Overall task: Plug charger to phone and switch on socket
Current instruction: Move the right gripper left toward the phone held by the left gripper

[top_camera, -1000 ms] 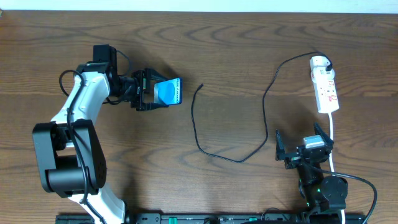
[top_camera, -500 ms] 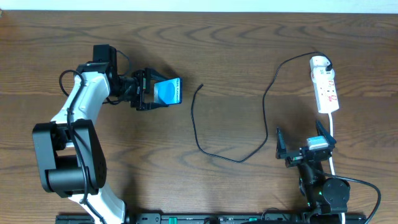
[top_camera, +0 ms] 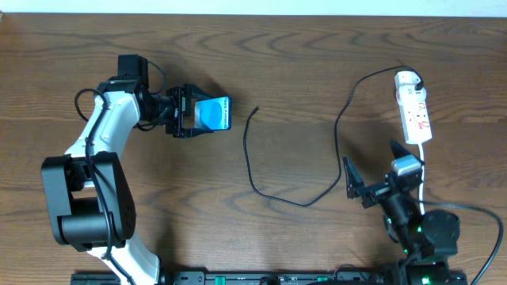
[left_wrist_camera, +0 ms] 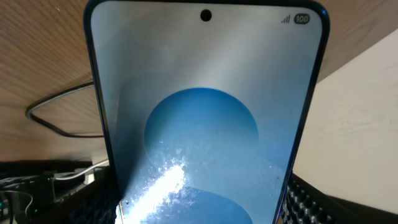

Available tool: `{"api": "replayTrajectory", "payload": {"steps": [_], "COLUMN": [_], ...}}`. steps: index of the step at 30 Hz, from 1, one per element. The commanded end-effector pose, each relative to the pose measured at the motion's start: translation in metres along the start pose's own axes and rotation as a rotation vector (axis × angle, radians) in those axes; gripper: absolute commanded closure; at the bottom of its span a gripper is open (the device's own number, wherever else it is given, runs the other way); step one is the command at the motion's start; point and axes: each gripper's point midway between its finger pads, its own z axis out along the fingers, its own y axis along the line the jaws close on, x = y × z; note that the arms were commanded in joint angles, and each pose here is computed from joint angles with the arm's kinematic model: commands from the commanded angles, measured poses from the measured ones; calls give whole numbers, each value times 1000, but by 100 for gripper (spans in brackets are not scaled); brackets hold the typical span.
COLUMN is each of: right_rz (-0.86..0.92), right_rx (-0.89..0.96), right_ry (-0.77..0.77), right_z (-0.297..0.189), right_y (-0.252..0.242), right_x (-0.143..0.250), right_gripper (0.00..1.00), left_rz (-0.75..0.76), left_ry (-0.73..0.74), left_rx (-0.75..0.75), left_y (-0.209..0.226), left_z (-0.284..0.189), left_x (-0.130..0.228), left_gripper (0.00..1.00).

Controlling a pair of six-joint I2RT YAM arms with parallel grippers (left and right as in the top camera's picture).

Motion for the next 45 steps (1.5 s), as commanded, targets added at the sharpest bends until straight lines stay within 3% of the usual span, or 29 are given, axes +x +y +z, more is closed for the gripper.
{"api": "replayTrajectory", "payload": {"steps": [1, 14, 34, 45], "right_rz": [15, 50, 235, 328], "right_rx": [-77, -288, -573, -610], "right_ry": [3, 69, 247, 445], "right_z": [6, 48, 107, 162], "right_y": [10, 29, 48, 73], "right_x": [-22, -71, -110, -56], "right_gripper": [1, 1, 1, 1], "left_rz": [21, 32, 80, 85], "left_ry": [9, -43, -126, -175], "left_rx": [24, 17, 34, 20], "left_y": [-4, -3, -10, -8], "left_z": [-8, -8, -10, -8], "left_x": [11, 2, -13, -19], "left_gripper": [39, 39, 39, 39]}}
